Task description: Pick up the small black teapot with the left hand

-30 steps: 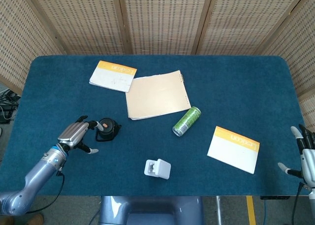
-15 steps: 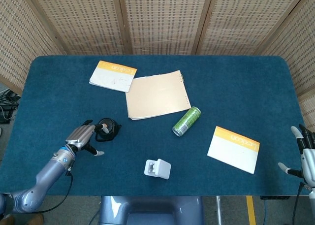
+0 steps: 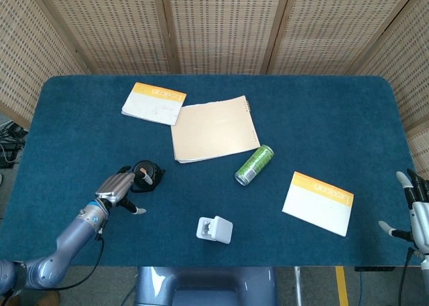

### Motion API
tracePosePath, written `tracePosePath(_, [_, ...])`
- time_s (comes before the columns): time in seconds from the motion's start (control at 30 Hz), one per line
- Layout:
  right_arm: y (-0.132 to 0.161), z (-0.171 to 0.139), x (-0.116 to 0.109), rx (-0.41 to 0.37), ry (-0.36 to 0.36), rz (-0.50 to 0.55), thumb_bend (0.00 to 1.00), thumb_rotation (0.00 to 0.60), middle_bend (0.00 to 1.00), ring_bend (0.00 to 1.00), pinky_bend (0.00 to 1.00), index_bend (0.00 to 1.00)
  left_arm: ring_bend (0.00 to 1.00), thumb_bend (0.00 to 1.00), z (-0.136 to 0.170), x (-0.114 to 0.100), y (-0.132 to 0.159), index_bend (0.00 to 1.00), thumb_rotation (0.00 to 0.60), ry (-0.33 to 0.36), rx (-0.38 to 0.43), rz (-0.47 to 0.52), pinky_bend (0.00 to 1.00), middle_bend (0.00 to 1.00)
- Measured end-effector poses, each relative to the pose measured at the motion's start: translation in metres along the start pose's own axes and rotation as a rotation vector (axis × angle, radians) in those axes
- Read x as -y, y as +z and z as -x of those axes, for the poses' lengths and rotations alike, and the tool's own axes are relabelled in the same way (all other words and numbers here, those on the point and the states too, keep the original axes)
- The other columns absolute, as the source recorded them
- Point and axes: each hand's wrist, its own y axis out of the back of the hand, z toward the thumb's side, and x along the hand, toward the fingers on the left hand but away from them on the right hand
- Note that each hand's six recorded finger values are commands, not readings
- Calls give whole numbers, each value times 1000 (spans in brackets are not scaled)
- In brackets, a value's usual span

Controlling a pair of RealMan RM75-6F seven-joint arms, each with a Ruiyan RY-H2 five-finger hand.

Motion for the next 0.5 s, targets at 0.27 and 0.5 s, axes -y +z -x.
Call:
tracePosePath(0.27, [1,0,0,-2,-2,1,0,600,0,0,0,0,307,0,3,5,-1,321,600,-5,-7,-33,0,297])
tracePosePath(0.5, [1,0,1,-4,3,-4,0,600,0,0,0,0,307,0,4,11,-1,329,600,-20,-11,-58,0,314])
